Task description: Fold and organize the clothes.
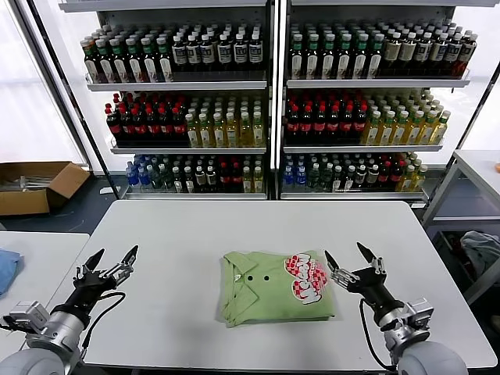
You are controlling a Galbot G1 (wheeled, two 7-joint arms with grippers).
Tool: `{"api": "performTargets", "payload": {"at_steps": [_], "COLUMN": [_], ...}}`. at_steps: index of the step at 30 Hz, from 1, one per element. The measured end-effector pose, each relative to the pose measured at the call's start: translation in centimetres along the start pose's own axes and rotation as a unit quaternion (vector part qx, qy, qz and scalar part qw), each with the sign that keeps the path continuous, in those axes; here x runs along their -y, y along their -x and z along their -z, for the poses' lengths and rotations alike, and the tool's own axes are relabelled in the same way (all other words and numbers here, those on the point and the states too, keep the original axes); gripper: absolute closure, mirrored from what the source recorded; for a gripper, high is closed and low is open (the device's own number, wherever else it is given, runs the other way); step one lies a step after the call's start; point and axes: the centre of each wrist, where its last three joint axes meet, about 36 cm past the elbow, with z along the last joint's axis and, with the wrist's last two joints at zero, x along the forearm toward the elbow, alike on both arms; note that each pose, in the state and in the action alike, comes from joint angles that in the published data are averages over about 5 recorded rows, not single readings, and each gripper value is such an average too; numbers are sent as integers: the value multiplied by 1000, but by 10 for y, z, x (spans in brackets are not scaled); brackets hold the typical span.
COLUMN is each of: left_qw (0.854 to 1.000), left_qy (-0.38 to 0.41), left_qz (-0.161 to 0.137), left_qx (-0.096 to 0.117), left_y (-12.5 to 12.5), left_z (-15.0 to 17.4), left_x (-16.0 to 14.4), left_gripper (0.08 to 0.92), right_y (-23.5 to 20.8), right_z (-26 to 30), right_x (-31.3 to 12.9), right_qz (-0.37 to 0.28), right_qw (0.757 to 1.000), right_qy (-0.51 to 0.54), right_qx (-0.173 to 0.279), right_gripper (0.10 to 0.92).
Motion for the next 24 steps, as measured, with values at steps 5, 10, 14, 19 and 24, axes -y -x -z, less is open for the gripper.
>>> {"api": "performTargets", "payload": {"at_steps": [5, 10, 14, 19, 24], "left_qw": [1000, 1000, 999, 998, 998], "left_qy": [17, 29, 40, 56, 64], "left_qz": [-5, -2, -4, -3, -3], "left_qx": [4, 7, 8, 5, 7], "left_y": [-4, -9, -13, -14, -17], "left_z": [-2, -2, -4, -7, -5], "left_x": [-3, -5, -5, -8, -11], "left_gripper": [177, 177, 177, 177, 177], "right_y": [-12, -22, -29, -36, -43], "right_z": [0, -1, -1, -3, -6], "right_x": [7, 12, 17, 26, 36], "right_qz": [-10, -19, -25, -35, -46], "right_qw": [1000, 1000, 1000, 999, 999], "right_qy": [-8, -11, -17, -25, -26], "right_qx": [-1, -2, 0, 2, 1], "right_gripper": [200, 200, 200, 200, 200]}}
